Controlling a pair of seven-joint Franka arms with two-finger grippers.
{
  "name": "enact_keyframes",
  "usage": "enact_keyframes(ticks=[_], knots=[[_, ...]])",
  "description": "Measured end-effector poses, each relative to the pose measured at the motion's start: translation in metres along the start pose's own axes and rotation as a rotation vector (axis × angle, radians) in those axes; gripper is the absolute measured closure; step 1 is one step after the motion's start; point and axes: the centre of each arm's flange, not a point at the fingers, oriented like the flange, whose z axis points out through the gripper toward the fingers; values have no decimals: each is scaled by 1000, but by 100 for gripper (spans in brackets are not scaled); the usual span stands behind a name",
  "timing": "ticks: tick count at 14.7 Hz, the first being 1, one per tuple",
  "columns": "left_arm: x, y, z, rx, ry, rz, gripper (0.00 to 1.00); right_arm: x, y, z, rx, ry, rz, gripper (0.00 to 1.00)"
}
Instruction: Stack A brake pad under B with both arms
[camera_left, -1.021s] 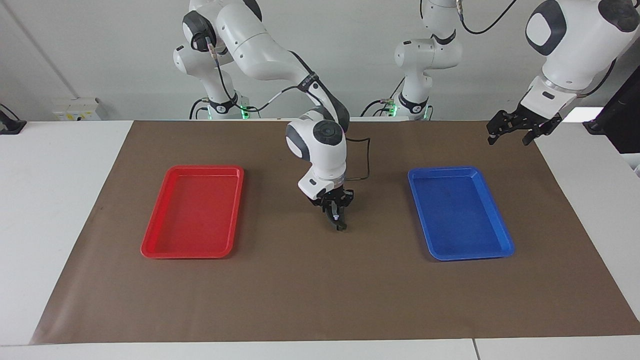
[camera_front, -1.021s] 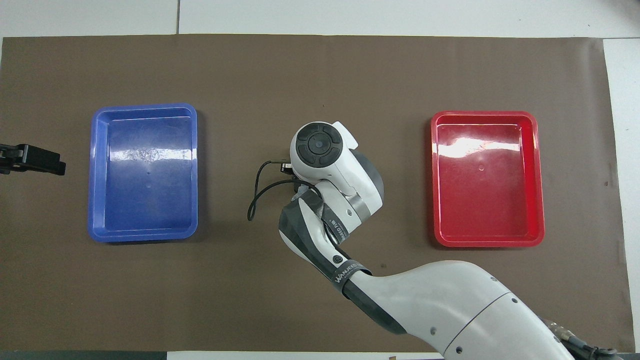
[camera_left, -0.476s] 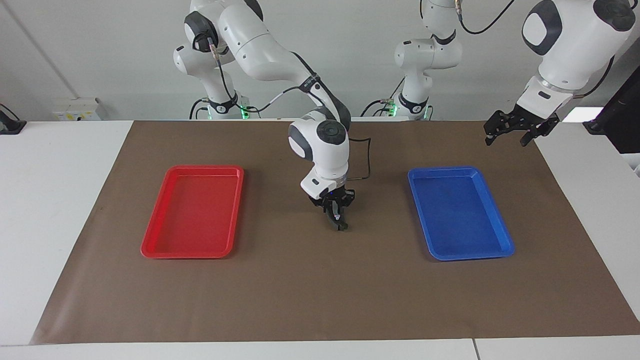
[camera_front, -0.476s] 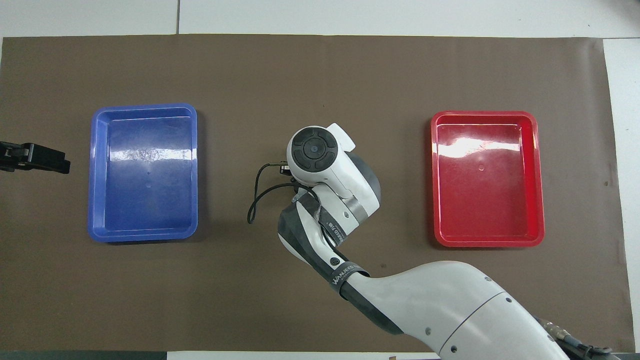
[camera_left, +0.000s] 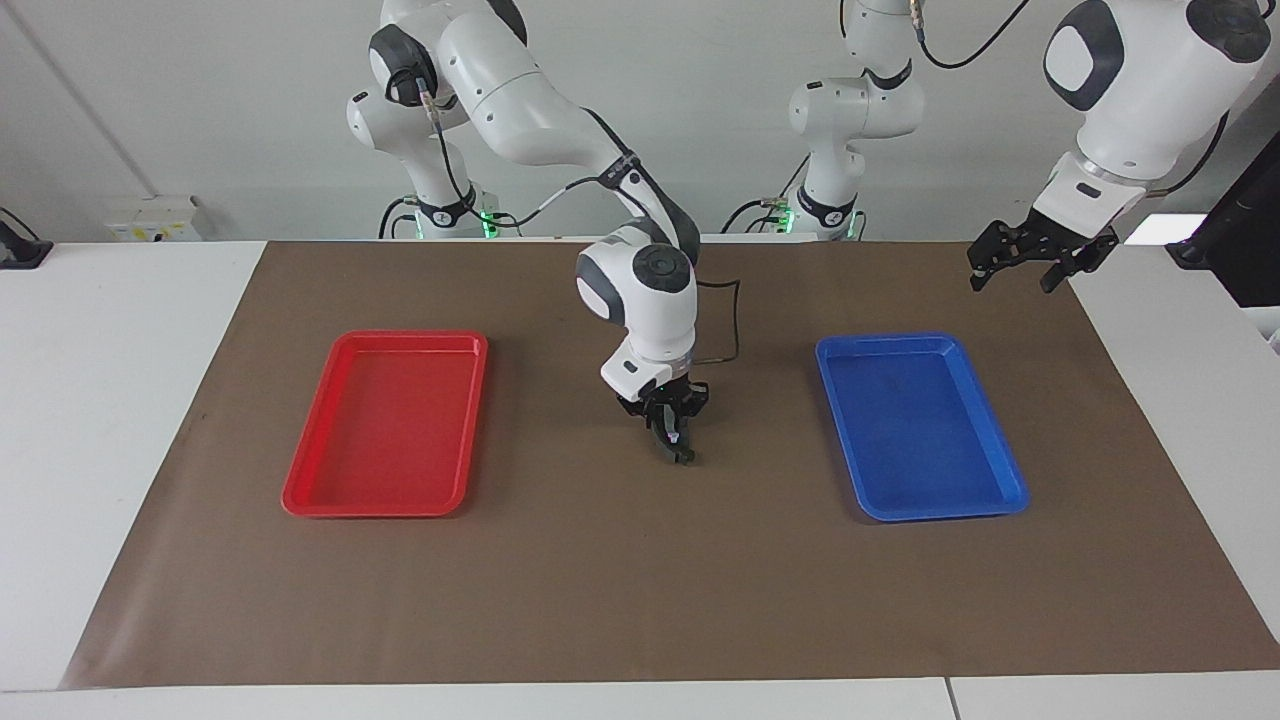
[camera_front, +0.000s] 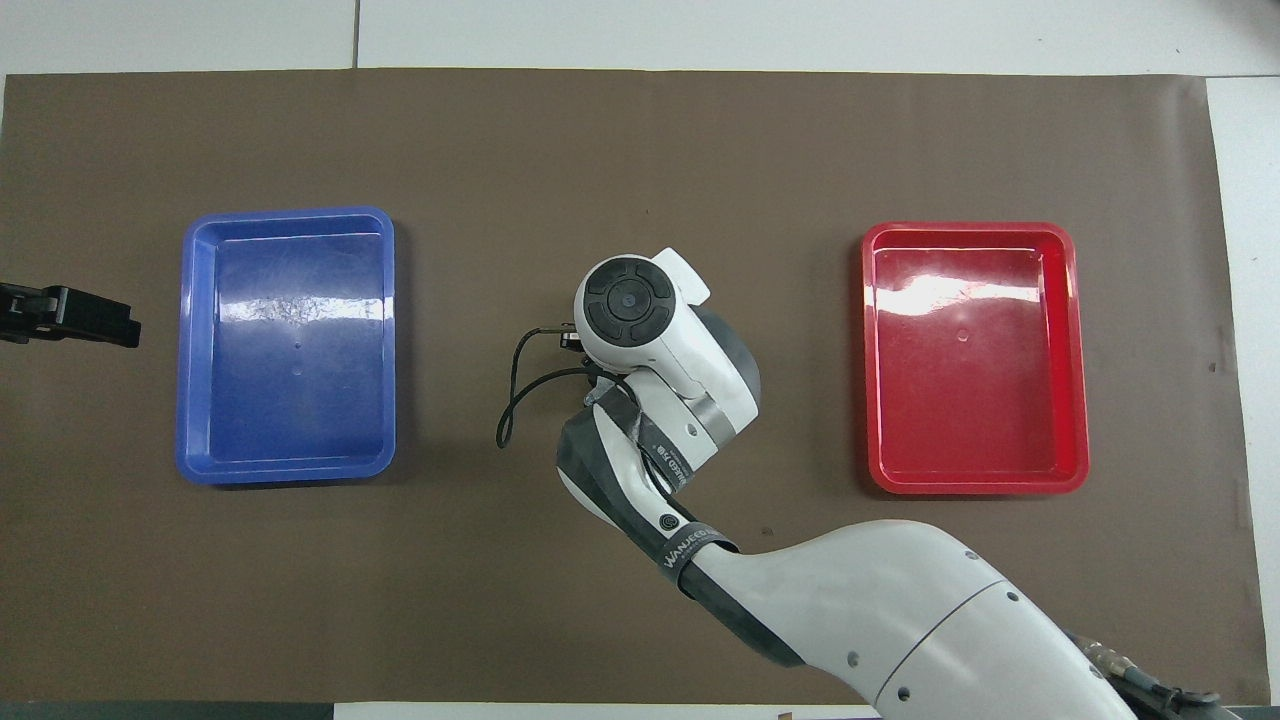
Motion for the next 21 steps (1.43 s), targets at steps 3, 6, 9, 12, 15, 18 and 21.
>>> enact_keyframes(ticks=[3, 6, 9, 12, 15, 18, 21], knots=[[0, -2, 0, 0, 0, -4, 0, -1, -2, -2, 4, 3, -2, 23], [-1, -6, 0, -1, 0, -10, 0, 8, 5, -19, 8, 19, 14, 0], [-1, -6, 0, -1, 0, -11, 0, 37, 45, -74, 8, 55, 82, 0], [-1, -6, 0, -1, 0, -11, 0, 72, 122, -140, -15, 87, 150, 0], [-1, -6, 0, -1, 0, -11, 0, 93, 202, -194, -40, 99, 178, 0], [-1, -6, 0, -1, 0, -11, 0, 99, 267, -233, -63, 97, 176, 0], [-1, -6, 0, -1, 0, -11, 0, 87, 308, -273, -85, 82, 164, 0]])
